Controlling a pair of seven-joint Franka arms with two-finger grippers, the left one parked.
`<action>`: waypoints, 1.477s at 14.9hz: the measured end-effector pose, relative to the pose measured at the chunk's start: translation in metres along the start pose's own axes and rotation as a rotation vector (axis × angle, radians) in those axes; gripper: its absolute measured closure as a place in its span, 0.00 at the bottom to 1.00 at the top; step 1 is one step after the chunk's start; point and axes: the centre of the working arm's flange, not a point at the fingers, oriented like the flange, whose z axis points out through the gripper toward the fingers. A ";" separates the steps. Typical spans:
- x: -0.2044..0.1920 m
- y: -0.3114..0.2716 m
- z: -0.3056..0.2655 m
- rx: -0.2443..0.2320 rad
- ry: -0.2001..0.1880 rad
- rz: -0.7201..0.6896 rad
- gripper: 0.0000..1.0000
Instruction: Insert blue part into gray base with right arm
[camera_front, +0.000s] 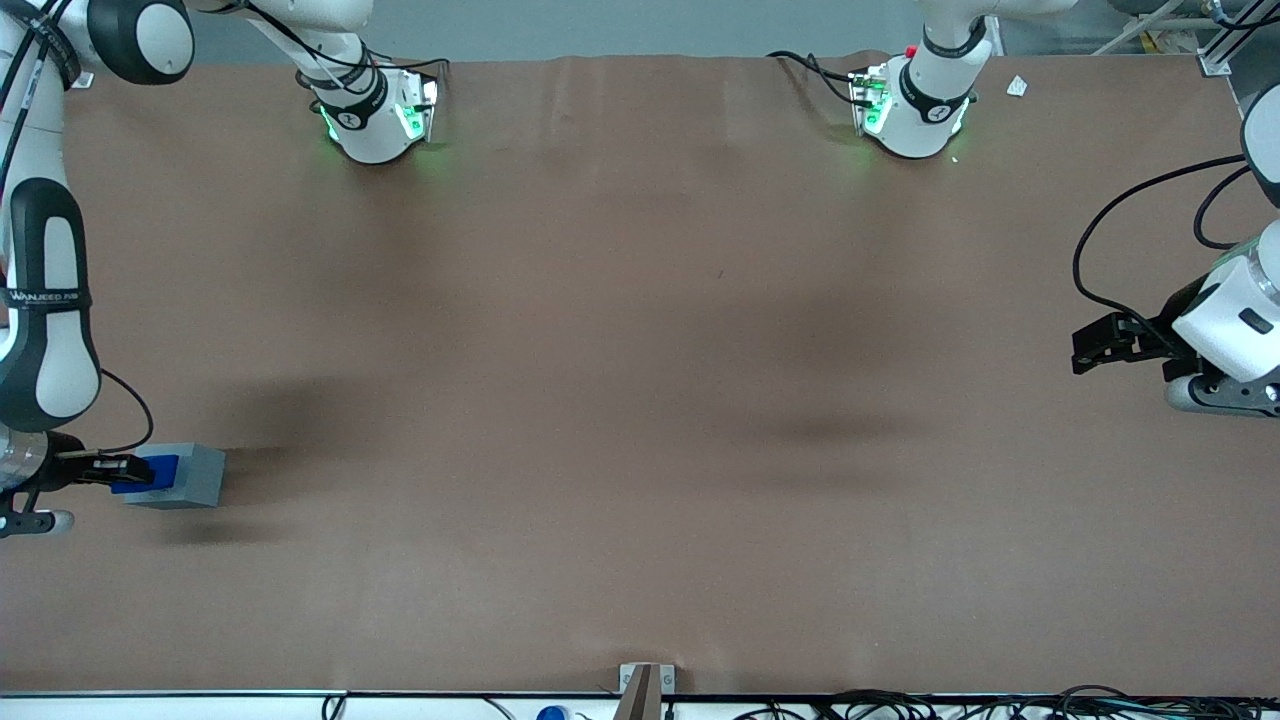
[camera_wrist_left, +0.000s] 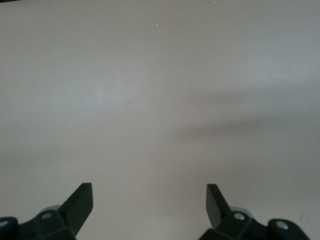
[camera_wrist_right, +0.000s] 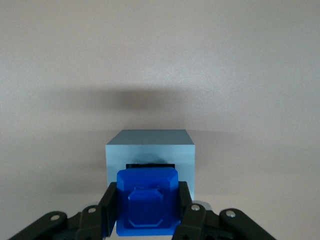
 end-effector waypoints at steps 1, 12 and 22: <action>-0.001 0.000 -0.001 0.003 -0.010 -0.001 0.49; 0.005 0.001 -0.030 0.012 -0.016 -0.026 0.49; 0.010 0.008 -0.031 -0.022 0.183 -0.072 0.49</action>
